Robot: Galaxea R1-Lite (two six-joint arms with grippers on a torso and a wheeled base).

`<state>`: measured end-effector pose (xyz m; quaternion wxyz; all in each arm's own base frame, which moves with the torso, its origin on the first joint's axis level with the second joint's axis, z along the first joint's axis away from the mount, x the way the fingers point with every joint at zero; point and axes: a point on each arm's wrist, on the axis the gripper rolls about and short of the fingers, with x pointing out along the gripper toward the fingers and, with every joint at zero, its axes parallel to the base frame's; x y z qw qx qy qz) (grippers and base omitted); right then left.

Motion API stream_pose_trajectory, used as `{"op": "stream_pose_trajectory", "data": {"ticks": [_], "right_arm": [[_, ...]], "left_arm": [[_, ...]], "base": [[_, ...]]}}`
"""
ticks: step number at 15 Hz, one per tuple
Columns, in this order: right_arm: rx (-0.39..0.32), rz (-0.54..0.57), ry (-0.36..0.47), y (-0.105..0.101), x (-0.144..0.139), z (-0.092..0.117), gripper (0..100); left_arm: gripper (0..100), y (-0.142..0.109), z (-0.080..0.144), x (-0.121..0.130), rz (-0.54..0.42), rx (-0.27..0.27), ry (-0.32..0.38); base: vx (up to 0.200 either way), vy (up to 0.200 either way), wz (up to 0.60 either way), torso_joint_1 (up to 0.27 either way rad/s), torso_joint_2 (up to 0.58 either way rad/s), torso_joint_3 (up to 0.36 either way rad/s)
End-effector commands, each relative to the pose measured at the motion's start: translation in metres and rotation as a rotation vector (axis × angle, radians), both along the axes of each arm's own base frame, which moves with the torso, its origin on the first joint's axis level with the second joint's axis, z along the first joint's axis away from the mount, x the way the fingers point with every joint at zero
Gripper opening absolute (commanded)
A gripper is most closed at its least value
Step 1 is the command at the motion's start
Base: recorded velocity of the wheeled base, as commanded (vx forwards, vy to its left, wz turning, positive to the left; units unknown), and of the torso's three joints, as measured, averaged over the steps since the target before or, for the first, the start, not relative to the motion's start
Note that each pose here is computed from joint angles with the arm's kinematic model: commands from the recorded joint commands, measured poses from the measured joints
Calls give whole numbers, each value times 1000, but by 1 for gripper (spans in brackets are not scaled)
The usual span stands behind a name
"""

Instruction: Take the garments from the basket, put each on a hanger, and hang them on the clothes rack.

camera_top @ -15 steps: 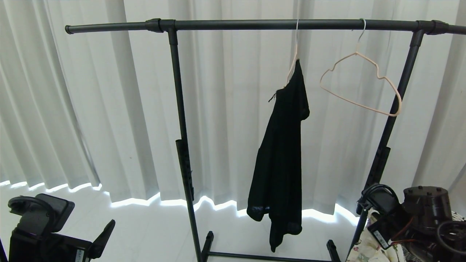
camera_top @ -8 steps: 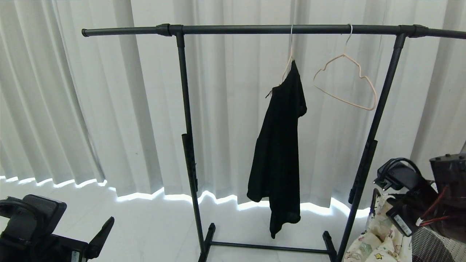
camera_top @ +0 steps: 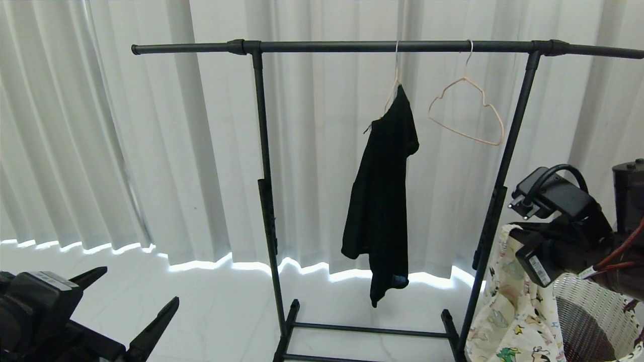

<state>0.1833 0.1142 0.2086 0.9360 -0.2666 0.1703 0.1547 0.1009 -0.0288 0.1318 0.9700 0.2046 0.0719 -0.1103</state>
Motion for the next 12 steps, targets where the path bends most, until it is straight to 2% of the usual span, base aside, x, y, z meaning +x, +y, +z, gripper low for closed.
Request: {"op": "stream_pose_trajectory", "data": {"ticks": [1,2,3,5,8,9,10,11,12], "right_arm": [[62,71,-6,33,9,11,0],[96,95,-12,48,14,16,0],[120,108,-20,59,19,22,0],[175,134,-45,81,29,35,0],[273,180,-58,110,39,50,0],[295,201,-65,125,46,53,0],[304,215,-68,131,49,55,0],[309,226,-70,135,51,56,0],[320,243,-74,141,55,58,0]], "left_arm": [[100,-7,15,14,-97,-28,-26],[100,-12,24,28,-119,-40,-33],[100,-19,37,41,-157,-77,-55],[100,-36,56,66,-281,-179,-48],[100,-62,65,88,-366,-191,-45],[100,-81,65,92,-438,-197,-25],[100,-95,65,88,-492,-228,-3],[100,-109,67,82,-546,-282,26],[100,-130,72,68,-602,-397,83]], "base": [[0,0,0,0,0,0],[0,0,0,0,0,0],[0,0,0,0,0,0],[0,0,0,0,0,0],[0,0,0,0,0,0],[0,0,0,0,0,0],[0,0,0,0,0,0],[0,0,0,0,0,0],[0,0,0,0,0,0]]}}
